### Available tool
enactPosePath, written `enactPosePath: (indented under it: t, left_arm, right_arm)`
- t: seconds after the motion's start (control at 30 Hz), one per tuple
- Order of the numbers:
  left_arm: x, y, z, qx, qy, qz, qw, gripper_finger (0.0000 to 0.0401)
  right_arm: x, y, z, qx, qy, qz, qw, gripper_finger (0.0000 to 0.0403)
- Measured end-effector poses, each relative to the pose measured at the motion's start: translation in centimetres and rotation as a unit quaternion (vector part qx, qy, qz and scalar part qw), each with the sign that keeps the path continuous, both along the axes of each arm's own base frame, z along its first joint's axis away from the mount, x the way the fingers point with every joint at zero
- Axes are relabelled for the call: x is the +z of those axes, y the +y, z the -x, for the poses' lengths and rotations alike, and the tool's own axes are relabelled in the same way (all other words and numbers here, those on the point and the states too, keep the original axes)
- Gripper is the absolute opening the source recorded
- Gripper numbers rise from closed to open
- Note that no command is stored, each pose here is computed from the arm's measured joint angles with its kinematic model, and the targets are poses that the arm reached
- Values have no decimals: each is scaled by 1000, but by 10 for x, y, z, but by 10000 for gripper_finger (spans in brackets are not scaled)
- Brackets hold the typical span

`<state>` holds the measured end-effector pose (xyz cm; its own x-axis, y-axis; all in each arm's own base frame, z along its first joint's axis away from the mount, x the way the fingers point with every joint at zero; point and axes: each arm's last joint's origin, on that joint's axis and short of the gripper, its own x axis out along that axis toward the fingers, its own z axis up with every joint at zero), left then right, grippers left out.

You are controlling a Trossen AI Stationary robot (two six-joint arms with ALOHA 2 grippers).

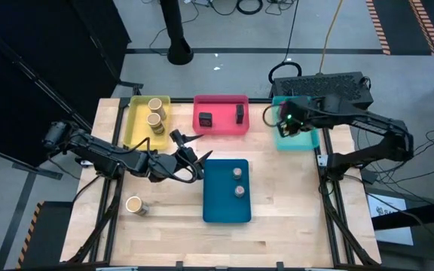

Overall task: Sort spices by type
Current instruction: Put the red seasoning can into the green bin

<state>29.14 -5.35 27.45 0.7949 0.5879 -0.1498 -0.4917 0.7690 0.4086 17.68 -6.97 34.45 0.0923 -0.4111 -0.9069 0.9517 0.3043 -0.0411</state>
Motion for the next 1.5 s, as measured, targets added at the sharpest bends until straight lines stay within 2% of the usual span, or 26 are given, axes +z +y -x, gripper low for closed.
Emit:
enactPosePath:
  t: [0.13,0.43,0.8,1.1,1.5]
  left_arm:
    - [1,0,0,0,-8,2,1000,309]
    - [1,0,0,-1,-8,2,1000,309]
    - [1,0,0,-2,-8,2,1000,309]
    - [1,0,0,-2,-8,2,1000,309]
    - [1,0,0,-2,-8,2,1000,309]
  right_arm:
    - [-16,-17,11,-28,-19,3,999,190]
    - [-70,-61,27,-57,-56,-38,996,190]
    - [-122,-74,41,-88,-77,-66,991,190]
    - [-137,-74,41,-107,-92,-60,988,190]
    - [-137,-74,40,-106,-94,-55,988,190]
